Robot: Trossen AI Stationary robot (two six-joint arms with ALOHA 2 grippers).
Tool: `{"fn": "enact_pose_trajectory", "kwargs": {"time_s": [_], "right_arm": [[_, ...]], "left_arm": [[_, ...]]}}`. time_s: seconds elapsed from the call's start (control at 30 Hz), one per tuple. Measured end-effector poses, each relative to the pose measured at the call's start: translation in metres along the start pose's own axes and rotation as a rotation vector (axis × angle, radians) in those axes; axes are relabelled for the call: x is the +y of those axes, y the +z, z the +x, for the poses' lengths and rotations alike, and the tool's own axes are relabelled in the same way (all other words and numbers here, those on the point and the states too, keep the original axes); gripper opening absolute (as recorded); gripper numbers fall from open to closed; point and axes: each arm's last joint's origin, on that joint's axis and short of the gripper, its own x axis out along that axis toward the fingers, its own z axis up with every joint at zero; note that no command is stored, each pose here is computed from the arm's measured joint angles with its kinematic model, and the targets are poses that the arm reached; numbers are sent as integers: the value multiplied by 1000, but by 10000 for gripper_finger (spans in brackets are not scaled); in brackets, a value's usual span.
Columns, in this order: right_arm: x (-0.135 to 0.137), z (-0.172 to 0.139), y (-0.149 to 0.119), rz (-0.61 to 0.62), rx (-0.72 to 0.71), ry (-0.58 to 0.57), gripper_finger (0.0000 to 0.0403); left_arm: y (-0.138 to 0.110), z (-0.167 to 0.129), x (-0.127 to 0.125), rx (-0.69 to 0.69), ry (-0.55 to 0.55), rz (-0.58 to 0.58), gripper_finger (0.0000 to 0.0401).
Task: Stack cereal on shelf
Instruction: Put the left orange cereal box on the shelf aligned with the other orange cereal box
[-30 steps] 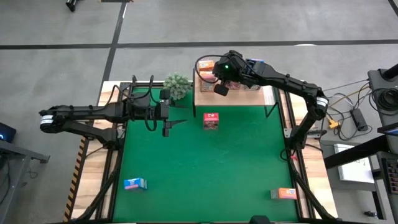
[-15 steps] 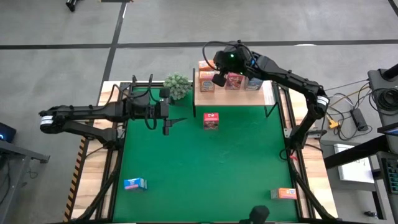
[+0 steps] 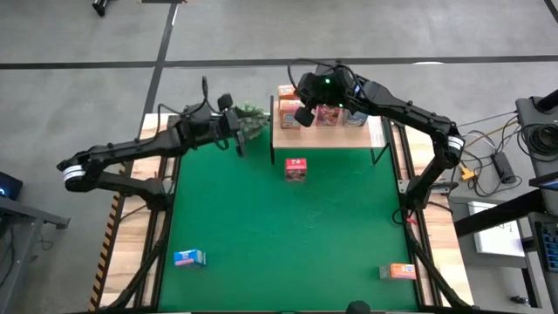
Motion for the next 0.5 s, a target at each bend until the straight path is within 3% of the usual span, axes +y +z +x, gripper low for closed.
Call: {"fn": "enact_pose_trajectory", "kwargs": {"time_s": [0.2,0.4,0.5], "right_arm": [[17,-5,6,-47,-21,39,12],[25,-9,6,-69,-8,65,12],[26,-11,5,-74,9,72,12]], "left_arm": [[-23,27,21,55,71,-12,87],[-34,50,40,83,55,-24,18],[-41,59,48,91,40,-22,3]]}}
